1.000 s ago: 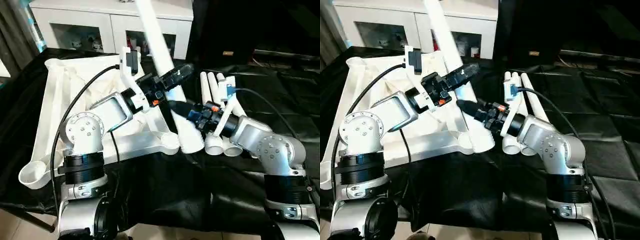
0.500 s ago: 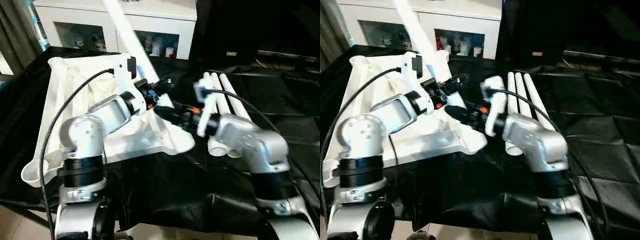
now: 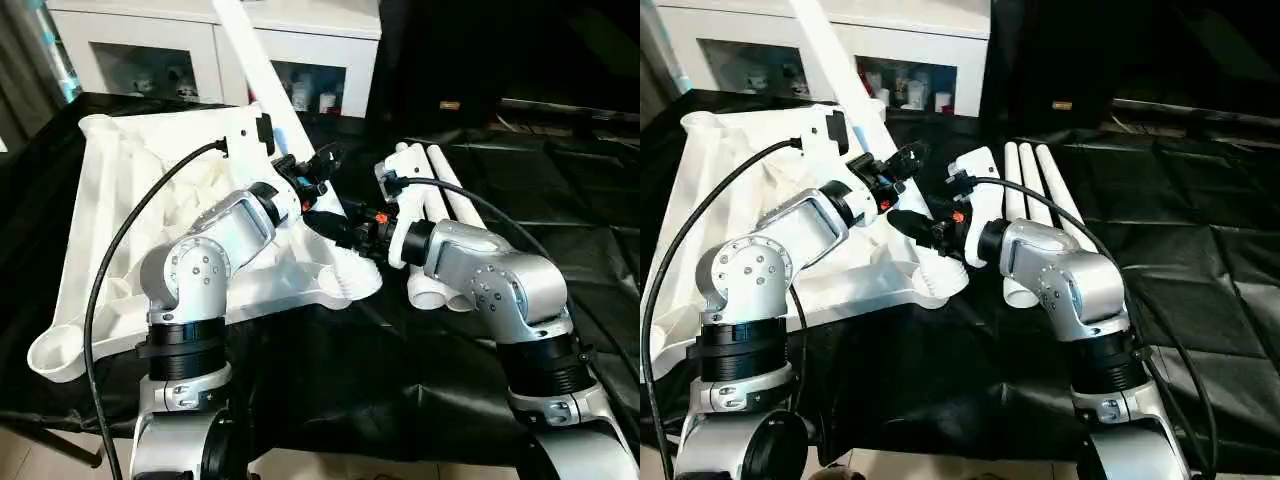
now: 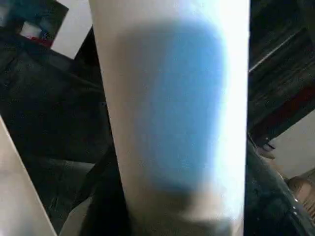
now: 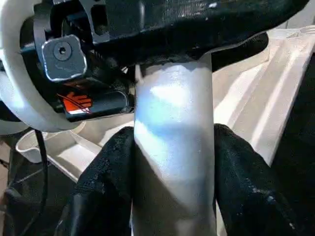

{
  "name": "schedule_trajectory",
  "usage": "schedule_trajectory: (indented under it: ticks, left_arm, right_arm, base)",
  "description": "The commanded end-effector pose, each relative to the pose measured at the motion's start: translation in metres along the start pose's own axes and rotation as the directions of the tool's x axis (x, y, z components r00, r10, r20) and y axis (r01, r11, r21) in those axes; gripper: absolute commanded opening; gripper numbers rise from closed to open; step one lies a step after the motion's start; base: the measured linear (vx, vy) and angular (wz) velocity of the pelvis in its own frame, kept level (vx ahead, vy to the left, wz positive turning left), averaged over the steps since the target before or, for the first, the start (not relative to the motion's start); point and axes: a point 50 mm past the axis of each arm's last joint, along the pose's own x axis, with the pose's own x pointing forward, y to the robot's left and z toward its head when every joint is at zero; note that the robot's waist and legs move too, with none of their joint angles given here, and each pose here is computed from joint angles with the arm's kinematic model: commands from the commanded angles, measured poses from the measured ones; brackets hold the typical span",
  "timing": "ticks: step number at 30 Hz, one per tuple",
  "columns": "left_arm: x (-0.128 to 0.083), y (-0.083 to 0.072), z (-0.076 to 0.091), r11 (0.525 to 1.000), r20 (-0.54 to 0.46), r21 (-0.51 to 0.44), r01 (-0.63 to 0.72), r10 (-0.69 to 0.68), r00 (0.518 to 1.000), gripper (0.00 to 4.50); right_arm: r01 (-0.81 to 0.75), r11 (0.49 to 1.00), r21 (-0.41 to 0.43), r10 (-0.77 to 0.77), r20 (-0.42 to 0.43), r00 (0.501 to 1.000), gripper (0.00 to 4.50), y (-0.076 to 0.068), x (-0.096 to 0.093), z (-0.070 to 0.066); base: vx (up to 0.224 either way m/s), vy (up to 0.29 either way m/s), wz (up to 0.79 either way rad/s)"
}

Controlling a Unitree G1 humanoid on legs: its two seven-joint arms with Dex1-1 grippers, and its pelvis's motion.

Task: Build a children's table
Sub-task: Pick table leg

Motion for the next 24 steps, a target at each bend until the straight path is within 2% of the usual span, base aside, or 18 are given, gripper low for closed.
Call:
schedule_trajectory:
  ticks: [1, 6, 8, 11, 14, 19, 22, 24]
  left_arm:
    - [0.001, -0.011, 0.000, 0.997, -0.002, 0.040, 0.062, -0.062, 0.998, 1.98]
    - [-0.001, -0.017, -0.002, 0.988, -0.001, 0.072, 0.140, -0.140, 0.990, 1.94]
    - [-0.006, -0.021, -0.004, 0.965, -0.023, 0.098, 0.243, -0.242, 0.970, 1.91]
    - [-0.009, -0.023, -0.003, 0.947, -0.037, 0.075, 0.313, -0.311, 0.950, 1.91]
    - [-0.015, -0.025, -0.001, 0.899, -0.061, 0.038, 0.436, -0.434, 0.899, 1.89]
    - [-0.022, -0.033, 0.002, 0.787, -0.070, 0.019, 0.616, -0.614, 0.786, 1.88]
    - [-0.028, -0.039, 0.003, 0.710, -0.082, 0.024, 0.704, -0.700, 0.709, 1.88]
    - [-0.026, -0.039, 0.004, 0.716, -0.077, 0.023, 0.698, -0.695, 0.715, 1.88]
  right_arm:
    - [0.000, 1.000, 0.027, 0.000, 0.005, 1.000, 2.39, -0.001, -0.002, -0.003]
    - [-0.035, 0.998, 0.045, 0.034, 0.014, 0.999, 2.74, 0.000, -0.006, -0.002]
    - [-0.088, 0.994, 0.060, 0.088, 0.011, 0.996, 3.03, 0.002, -0.010, -0.003]
    - [-0.138, 0.987, 0.076, 0.139, 0.002, 0.990, 3.19, 0.003, -0.014, -0.006]
    - [-0.217, 0.968, 0.124, 0.218, 0.003, 0.976, 3.27, 0.004, -0.022, -0.010]
    - [-0.280, 0.953, 0.120, 0.286, -0.045, 0.957, 3.27, 0.005, -0.027, -0.015]
    - [-0.338, 0.933, 0.125, 0.347, -0.063, 0.936, 2.91, 0.009, -0.030, -0.016]
    - [-0.348, 0.928, 0.133, 0.359, -0.067, 0.931, 2.79, 0.010, -0.030, -0.017]
  base:
    - [0.000, 0.000, 0.00]
    - [0.000, 0.000, 0.00]
    - [0.000, 0.000, 0.00]
    - [0.000, 0.000, 0.00]
    - [0.000, 0.000, 0.00]
    - [0.000, 0.000, 0.00]
    - [0.000, 0.000, 0.00]
    - [0.000, 0.000, 0.00]
